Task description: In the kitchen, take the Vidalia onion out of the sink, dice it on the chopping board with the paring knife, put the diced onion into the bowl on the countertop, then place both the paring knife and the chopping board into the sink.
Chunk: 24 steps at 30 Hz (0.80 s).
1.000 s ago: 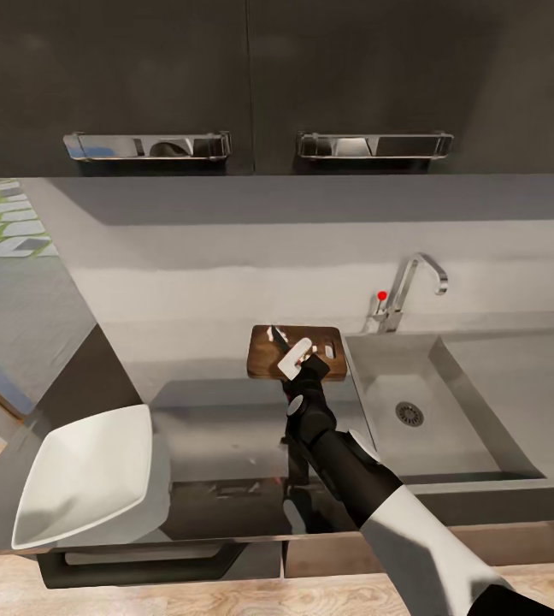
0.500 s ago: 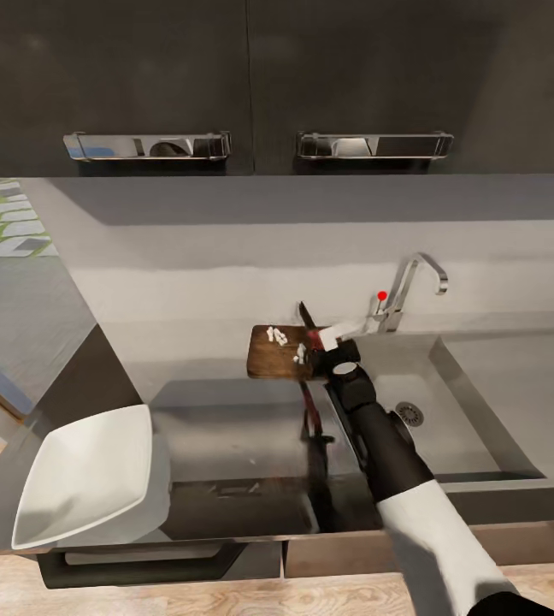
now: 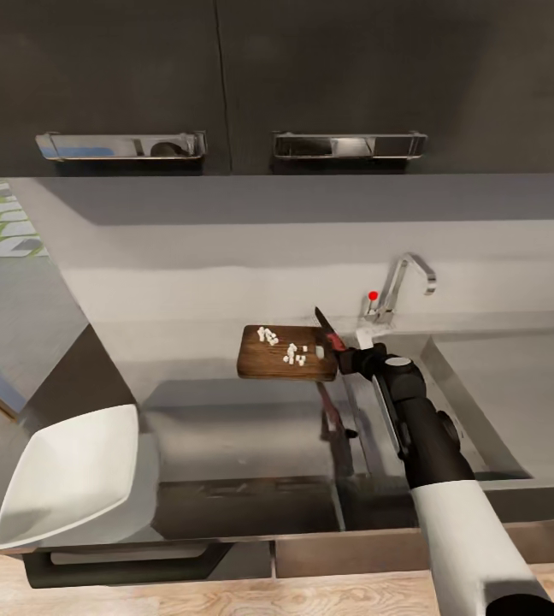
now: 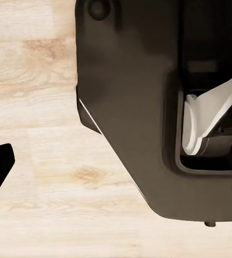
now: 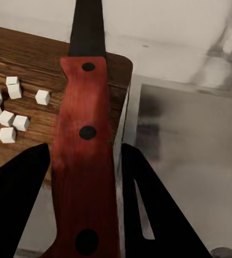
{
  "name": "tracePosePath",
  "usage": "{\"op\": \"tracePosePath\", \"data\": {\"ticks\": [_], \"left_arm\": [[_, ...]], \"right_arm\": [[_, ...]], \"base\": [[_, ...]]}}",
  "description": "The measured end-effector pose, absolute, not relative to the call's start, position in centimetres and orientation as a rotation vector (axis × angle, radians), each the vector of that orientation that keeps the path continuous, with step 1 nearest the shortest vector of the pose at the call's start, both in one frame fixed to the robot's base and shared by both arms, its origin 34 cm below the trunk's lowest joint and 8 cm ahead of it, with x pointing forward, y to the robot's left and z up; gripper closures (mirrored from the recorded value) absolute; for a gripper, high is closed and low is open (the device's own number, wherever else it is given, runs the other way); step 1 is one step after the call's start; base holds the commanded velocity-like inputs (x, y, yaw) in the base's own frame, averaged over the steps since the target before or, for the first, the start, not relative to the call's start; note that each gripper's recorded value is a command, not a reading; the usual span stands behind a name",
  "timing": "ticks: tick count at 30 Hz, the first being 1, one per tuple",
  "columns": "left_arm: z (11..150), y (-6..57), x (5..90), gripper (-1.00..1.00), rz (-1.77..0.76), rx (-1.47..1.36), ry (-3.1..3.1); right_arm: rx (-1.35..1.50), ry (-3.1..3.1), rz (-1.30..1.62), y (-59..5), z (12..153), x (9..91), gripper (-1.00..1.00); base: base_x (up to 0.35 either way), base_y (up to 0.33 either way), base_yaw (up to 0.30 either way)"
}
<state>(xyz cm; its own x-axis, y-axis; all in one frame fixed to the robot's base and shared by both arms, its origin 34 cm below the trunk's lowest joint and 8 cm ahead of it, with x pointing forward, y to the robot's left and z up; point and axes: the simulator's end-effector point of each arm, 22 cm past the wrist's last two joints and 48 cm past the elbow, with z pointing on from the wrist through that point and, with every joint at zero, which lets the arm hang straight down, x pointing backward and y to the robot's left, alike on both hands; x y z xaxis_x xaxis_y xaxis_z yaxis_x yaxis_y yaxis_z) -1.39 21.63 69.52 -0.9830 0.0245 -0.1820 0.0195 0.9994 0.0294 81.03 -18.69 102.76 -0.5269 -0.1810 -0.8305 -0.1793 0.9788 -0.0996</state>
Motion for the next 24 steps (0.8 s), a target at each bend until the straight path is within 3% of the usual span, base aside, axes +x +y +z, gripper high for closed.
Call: {"op": "tracePosePath", "data": {"ticks": [14,24], "left_arm": [[69.56,21.57,-1.79,-1.0,0.041,0.033,2.966],[69.58,21.25,-1.76,-1.0,0.036,0.029,2.967]], "right_arm": [[-0.252,2.138,0.003,-18.28,102.73,80.99,1.0],[-0.252,2.151,0.004,-18.35,102.3,80.9,1.0]], "base": [[-0.006,-0.303,0.0],[-0.26,-0.153,0.0]]}}
